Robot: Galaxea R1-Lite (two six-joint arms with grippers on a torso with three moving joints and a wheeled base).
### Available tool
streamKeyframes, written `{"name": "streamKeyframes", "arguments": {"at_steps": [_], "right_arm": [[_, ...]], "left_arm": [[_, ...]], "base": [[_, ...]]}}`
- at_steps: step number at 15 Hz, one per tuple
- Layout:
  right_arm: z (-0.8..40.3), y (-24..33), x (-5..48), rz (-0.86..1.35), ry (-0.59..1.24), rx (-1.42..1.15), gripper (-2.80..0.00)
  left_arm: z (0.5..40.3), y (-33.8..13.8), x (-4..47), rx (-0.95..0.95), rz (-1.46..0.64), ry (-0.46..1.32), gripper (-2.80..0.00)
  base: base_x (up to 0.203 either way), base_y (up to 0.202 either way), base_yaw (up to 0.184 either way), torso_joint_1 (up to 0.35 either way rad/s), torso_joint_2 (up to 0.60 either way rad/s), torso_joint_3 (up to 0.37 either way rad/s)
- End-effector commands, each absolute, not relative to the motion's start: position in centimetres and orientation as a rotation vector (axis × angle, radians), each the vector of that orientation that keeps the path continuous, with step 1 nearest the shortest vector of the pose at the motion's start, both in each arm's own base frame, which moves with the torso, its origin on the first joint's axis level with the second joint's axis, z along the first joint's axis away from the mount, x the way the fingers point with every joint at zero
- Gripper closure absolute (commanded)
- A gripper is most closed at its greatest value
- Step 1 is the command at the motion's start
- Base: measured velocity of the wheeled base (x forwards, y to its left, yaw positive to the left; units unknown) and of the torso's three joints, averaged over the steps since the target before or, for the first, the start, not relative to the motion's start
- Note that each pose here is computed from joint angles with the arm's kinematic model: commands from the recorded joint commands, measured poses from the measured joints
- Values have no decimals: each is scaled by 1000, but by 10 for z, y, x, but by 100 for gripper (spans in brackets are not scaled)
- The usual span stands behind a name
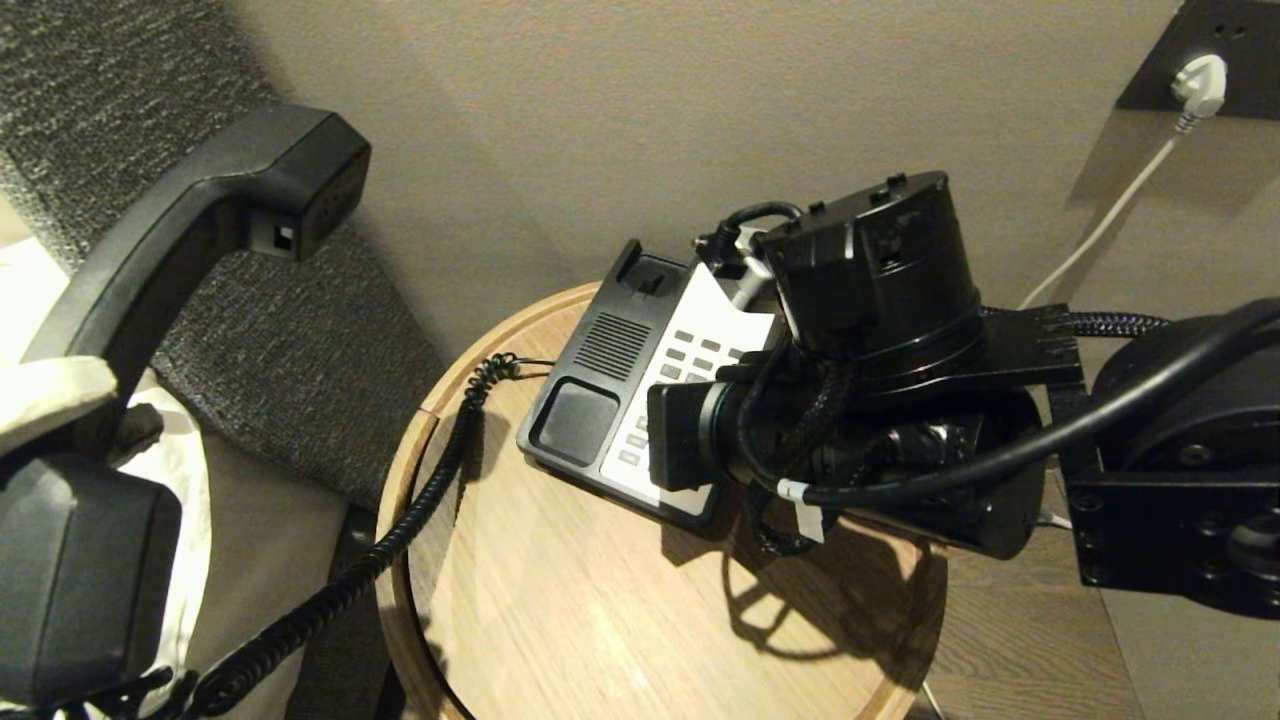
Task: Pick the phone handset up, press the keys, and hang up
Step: Dial the number
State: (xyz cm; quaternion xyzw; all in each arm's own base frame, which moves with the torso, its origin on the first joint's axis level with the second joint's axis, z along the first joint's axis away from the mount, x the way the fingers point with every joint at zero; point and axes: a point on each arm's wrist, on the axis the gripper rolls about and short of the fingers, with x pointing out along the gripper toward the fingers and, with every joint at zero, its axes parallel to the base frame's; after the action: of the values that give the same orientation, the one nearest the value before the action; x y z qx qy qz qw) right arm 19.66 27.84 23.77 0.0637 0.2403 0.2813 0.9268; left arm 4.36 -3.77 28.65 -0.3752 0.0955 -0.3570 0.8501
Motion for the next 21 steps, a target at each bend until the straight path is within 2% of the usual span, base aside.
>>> {"name": "streamKeyframes", "arguments": {"at_steps": [1,21], "right_arm": [[236,279,198,573,495,130,0],[244,278,209,545,490,138,0]], "left_arm": [[287,-37,43,-797,-752,201,0],[286,-37,43,-796,-754,205,0]], "base": [[0,0,0,0,0,0],[0,0,0,0,0,0]]}}
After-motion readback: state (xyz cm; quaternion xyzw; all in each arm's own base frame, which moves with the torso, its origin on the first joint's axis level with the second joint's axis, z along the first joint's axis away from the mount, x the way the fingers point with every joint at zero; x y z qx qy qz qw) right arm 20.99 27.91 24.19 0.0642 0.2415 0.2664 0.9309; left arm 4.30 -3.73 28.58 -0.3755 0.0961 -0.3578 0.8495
